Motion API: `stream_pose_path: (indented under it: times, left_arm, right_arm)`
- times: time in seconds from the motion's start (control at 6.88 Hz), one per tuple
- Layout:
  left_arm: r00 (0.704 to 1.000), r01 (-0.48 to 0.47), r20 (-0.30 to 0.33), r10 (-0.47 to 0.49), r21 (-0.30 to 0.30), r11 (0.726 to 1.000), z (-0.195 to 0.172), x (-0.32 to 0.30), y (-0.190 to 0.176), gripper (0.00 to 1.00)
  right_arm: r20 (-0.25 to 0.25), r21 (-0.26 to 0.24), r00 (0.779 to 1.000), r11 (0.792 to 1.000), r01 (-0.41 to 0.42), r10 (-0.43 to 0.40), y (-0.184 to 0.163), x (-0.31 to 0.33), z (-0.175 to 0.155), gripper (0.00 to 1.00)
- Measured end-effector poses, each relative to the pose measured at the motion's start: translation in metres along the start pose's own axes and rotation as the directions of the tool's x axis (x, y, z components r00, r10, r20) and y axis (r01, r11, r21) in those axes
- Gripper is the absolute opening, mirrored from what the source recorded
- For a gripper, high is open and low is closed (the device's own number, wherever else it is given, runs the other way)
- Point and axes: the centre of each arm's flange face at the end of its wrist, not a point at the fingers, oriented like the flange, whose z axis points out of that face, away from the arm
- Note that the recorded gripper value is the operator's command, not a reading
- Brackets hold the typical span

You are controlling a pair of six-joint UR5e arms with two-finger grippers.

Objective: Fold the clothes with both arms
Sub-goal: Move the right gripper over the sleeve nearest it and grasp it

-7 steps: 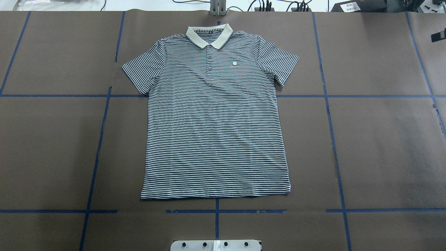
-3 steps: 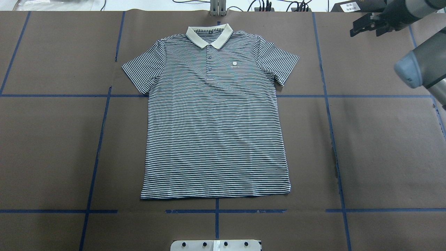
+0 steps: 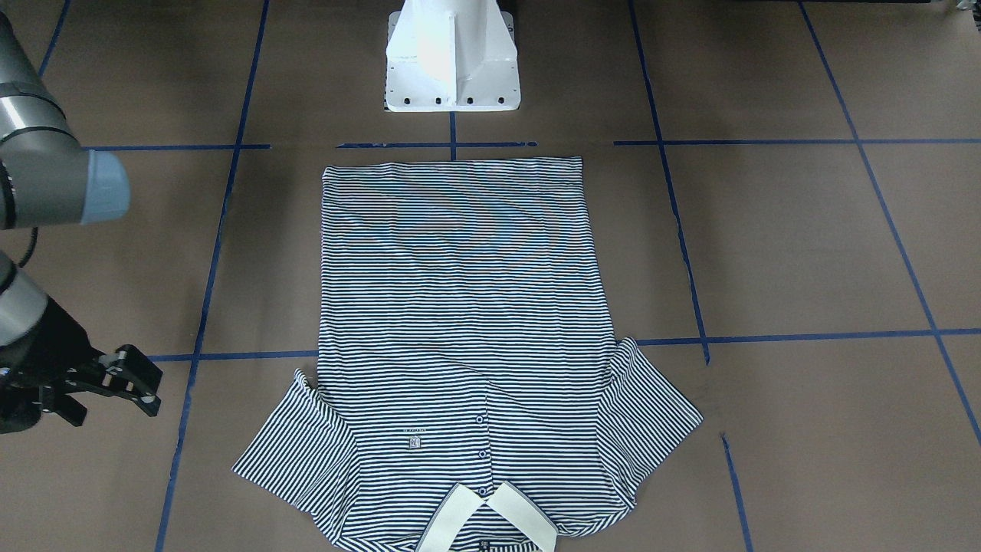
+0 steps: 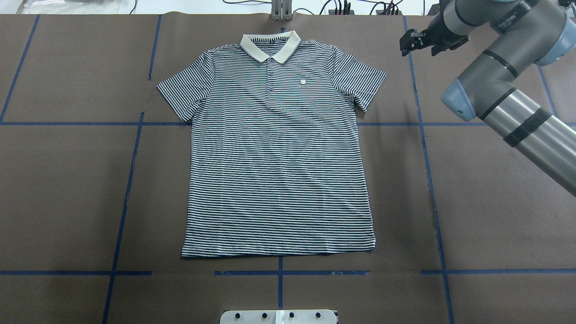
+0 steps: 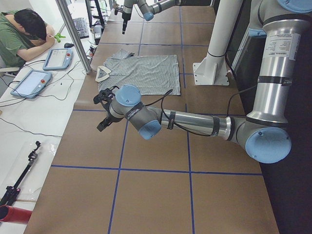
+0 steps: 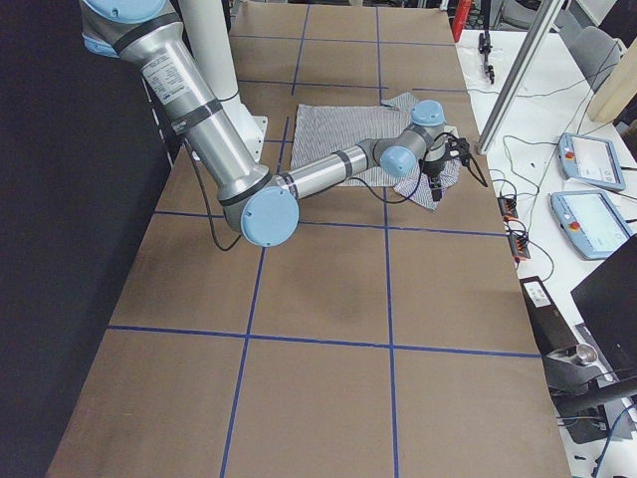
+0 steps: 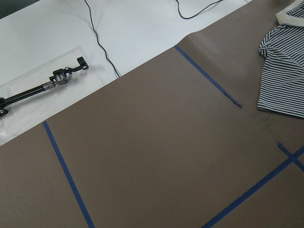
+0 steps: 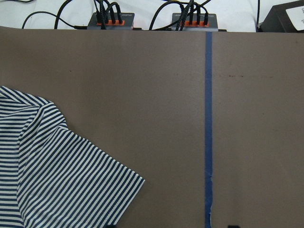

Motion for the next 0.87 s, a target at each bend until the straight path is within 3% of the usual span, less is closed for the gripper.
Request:
stream_pose_path:
  times: [0.44,0.87]
  left_arm:
    - [1.0,-0.001,0.0,0.001,0.001,1.0,0.0,0.0,0.0,1.0]
    - [1.0,-0.001,0.0,0.001,0.001,1.0,0.0,0.0,0.0,1.0]
  right_arm:
    - [0.007,0.013,1.0,1.0,0.008,-0.008,0.008,-0.019,0.051,0.7]
    - [0.004,0.03,1.0,0.999,0.016,-0.016,0.005,-0.034,0.081,0.66]
